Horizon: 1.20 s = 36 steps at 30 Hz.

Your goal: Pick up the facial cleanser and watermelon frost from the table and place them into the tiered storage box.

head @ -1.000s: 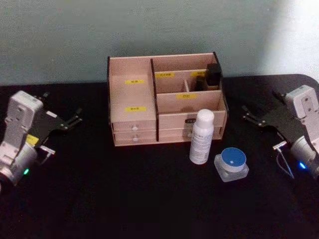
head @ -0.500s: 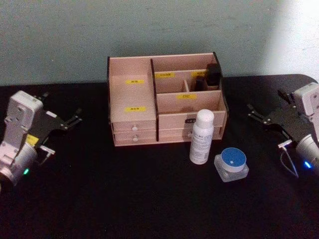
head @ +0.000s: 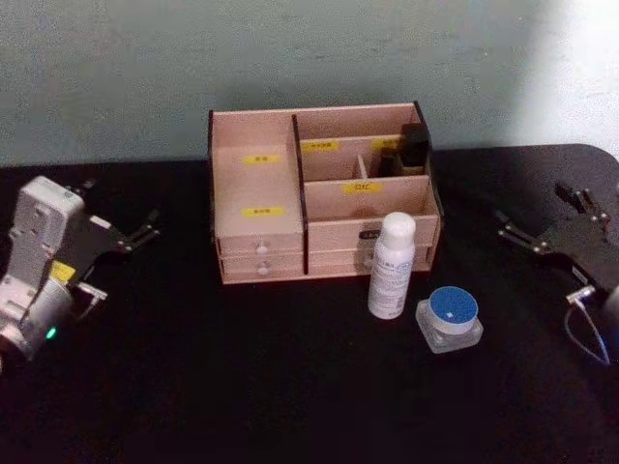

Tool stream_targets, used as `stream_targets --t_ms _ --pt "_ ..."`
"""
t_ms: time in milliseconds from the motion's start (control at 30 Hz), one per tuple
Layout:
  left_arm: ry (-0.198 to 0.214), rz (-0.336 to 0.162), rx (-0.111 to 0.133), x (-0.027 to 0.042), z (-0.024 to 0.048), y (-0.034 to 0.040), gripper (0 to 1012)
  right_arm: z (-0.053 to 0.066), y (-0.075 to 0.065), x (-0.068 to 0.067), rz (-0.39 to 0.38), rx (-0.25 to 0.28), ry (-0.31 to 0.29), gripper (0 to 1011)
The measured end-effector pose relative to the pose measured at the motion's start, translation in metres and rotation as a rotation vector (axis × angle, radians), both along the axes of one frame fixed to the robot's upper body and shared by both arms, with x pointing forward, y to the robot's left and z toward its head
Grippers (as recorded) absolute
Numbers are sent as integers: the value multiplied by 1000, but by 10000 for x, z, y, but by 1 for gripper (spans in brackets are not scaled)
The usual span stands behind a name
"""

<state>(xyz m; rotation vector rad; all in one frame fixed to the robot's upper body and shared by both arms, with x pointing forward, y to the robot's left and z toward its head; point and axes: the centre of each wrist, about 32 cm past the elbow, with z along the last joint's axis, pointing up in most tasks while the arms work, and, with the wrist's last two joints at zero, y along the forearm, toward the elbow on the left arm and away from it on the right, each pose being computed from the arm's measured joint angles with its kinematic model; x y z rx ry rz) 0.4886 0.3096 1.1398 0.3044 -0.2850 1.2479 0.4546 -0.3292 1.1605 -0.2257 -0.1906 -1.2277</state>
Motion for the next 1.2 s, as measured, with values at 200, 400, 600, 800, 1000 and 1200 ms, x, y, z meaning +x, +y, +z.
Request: stream_targets --t_ms 200,400,600,800,1000,1200 --pt "0 0 0 0 0 0 1001 53 -18 -209 63 21 -3 1003" --pt "0 0 0 0 0 0 1001 76 14 -363 143 39 -2 1003" --pt "0 0 0 0 0 0 1001 60 59 -422 205 52 9 1003" --pt "0 0 0 0 0 0 1001 14 127 -431 277 70 47 1002" --pt "0 0 0 0 0 0 1001 -30 162 -410 321 89 89 1002" --pt "0 0 0 0 0 0 1001 -97 196 -325 340 108 132 1002"
